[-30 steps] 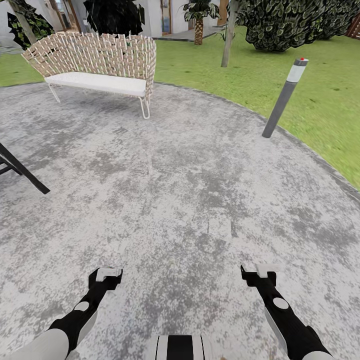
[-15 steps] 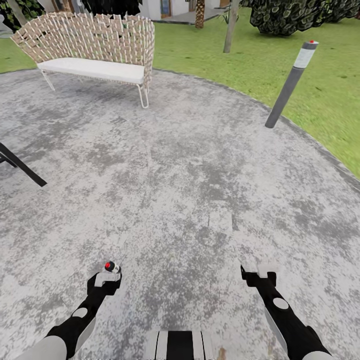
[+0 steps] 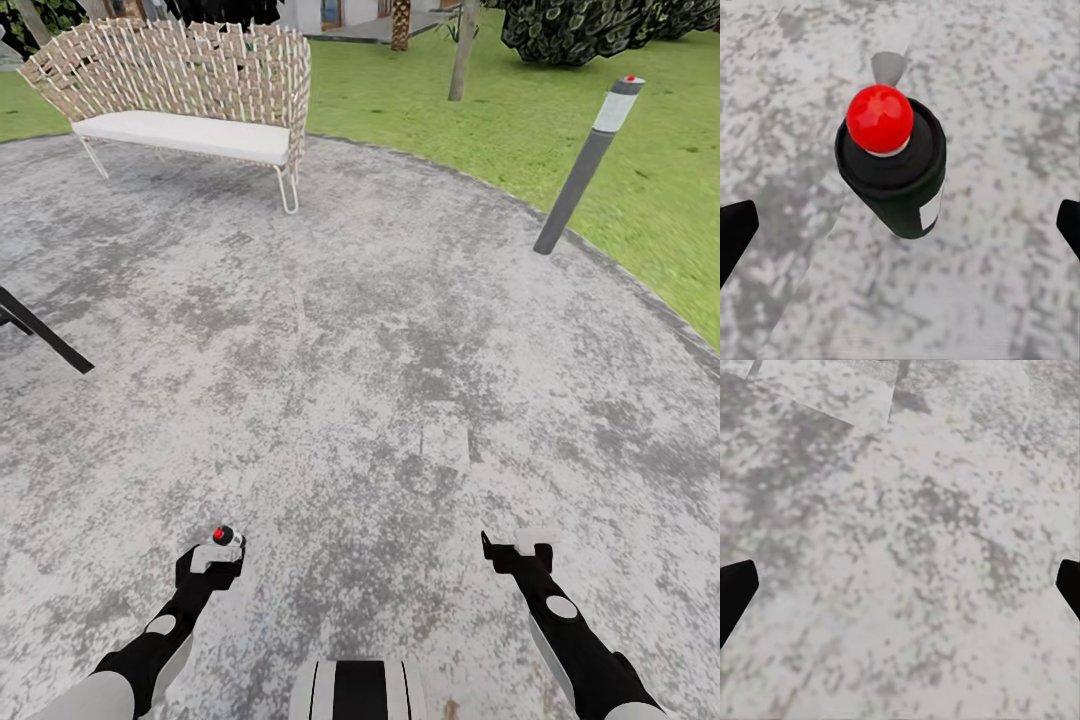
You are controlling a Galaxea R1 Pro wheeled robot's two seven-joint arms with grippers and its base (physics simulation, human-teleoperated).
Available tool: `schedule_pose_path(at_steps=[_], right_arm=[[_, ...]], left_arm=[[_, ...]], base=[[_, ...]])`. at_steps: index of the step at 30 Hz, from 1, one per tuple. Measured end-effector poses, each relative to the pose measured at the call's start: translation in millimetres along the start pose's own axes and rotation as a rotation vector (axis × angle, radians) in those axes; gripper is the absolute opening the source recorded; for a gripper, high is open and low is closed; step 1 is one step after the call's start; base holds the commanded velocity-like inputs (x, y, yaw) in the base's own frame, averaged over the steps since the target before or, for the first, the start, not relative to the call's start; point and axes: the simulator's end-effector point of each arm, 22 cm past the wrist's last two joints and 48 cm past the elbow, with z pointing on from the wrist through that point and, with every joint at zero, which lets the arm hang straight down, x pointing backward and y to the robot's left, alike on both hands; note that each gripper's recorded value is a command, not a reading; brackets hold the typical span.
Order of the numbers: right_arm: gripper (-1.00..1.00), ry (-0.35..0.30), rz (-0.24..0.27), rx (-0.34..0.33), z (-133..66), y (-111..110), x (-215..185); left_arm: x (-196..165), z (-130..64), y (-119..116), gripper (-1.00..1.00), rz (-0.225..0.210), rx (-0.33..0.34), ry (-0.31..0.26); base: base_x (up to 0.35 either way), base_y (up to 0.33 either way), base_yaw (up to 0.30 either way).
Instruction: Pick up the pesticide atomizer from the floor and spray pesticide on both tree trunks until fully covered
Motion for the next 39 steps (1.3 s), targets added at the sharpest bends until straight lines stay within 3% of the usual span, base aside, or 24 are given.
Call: schedule_pose_path(at_steps=[39], right_arm=[[1.0,0.034,-0.004,-0.003,4.5,2,20]], left_arm=[[19,3.5,-6,1.0,-0.001,0.007,0.032]], base=[[0.015,0.008,0.0]])
